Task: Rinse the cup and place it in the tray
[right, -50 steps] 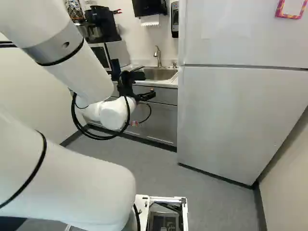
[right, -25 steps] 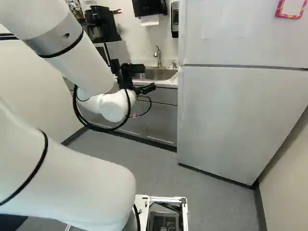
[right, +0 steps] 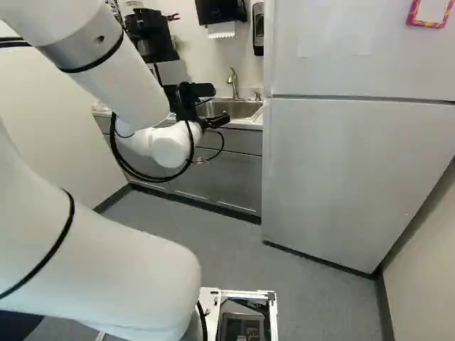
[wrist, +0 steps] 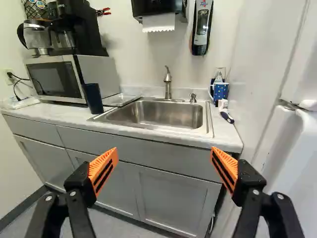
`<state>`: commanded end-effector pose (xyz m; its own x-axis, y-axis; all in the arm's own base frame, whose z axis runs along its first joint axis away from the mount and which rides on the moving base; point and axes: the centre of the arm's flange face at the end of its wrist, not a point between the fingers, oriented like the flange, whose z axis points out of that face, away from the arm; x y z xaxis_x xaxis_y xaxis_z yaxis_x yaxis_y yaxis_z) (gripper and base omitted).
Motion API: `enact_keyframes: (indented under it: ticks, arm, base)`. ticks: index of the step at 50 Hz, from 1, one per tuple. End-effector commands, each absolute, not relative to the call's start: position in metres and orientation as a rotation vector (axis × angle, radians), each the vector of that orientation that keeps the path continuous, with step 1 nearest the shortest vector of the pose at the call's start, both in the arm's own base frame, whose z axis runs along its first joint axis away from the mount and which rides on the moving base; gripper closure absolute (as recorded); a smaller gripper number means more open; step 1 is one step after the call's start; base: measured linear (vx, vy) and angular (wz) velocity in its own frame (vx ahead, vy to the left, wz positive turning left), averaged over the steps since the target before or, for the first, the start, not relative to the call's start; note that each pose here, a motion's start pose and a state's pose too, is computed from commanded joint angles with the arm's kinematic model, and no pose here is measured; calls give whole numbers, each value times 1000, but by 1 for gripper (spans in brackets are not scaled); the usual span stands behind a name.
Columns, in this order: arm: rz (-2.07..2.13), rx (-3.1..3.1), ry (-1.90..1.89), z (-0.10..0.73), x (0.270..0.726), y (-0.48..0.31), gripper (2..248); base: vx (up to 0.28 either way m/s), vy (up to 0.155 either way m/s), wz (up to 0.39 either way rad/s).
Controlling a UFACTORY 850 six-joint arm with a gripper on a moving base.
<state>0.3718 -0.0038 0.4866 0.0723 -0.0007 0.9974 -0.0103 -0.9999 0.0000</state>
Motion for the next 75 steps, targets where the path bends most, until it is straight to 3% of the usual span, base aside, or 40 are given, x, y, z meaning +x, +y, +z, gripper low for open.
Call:
enact_keyframes:
  ticks: [75]
  arm:
    - [2190, 2243, -11, 557, 414, -4, 3]
  base:
    - [0, 0, 0]
